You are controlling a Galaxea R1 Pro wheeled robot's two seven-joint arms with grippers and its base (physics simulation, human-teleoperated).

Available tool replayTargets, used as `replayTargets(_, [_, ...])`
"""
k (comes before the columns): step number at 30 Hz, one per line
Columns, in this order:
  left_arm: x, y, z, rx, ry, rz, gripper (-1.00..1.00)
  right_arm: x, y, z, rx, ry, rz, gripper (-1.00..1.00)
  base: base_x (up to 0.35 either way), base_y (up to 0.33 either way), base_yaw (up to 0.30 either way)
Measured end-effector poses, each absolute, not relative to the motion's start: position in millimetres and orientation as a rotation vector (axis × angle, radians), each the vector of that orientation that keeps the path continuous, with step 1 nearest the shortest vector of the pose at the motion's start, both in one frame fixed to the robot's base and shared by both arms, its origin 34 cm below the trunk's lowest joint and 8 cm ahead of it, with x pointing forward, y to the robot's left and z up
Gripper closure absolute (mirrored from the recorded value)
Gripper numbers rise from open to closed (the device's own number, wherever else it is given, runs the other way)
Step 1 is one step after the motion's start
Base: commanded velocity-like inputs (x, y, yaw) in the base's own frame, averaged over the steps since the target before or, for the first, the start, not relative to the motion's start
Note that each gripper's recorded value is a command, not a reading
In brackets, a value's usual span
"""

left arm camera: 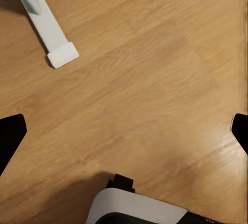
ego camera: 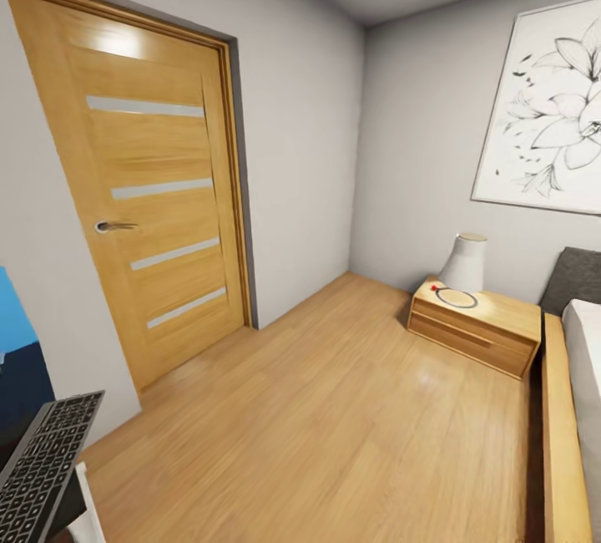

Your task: In the bedroom, organize the workspace by keeping the computer under the desk, ensuring the monitor is on the desk, placing the keyboard on the desk next to the monitor, placing the mouse on the desk next to the keyboard, moving the folder from the swivel chair onto the desk next to the mouse, stacking the notebook on top of the folder with the pen on top of the notebook, and positioning the swivel chair next to the desk.

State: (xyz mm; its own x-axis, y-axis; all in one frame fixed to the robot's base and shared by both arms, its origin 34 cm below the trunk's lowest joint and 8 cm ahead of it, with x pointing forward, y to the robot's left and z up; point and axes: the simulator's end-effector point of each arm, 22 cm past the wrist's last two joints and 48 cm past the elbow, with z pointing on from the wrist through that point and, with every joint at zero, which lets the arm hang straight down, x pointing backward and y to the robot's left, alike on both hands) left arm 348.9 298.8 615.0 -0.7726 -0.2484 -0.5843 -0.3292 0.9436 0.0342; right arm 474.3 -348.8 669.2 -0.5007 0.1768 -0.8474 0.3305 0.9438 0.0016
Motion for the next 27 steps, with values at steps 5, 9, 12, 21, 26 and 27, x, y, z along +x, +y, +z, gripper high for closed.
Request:
replayTargets(5, [349.7, 298.8, 615.7, -0.408, 2.490, 0.178, -1.00, 475.0, -348.8, 670.4, 0.359, 2.103, -0.196, -1.00, 0.286, 0.000, -0.215])
replayTargets(9, [350.0, 298.8, 615.9, -0.408, 2.489, 0.178, -1.00, 475.4, -348.7, 670.7, 0.359, 2.102, -0.196, -1.00, 0.317, 0.000, -0.088])
replayTargets(12, [350.1, 298.7, 616.0, -0.408, 2.489, 0.177, -1.00, 475.5, -348.3, 670.8, 0.358, 2.102, -0.195, -1.00, 0.325, 0.000, -0.032])
replayTargets(21, [350.3, 298.8, 616.1, -0.409, 2.488, 0.177, -1.00, 475.6, -347.5, 670.8, 0.358, 2.102, -0.194, -1.00, 0.328, 0.000, -0.008])
replayTargets(26, [350.3, 298.8, 616.1, -0.409, 2.488, 0.177, -1.00, 475.5, -347.5, 670.7, 0.359, 2.102, -0.193, -1.00, 0.329, 0.000, -0.001])
replayTargets(27, [350.3, 298.8, 616.1, -0.409, 2.488, 0.177, -1.00, 475.5, -347.5, 670.7, 0.359, 2.102, -0.193, -1.00, 0.329, 0.000, 0.000])
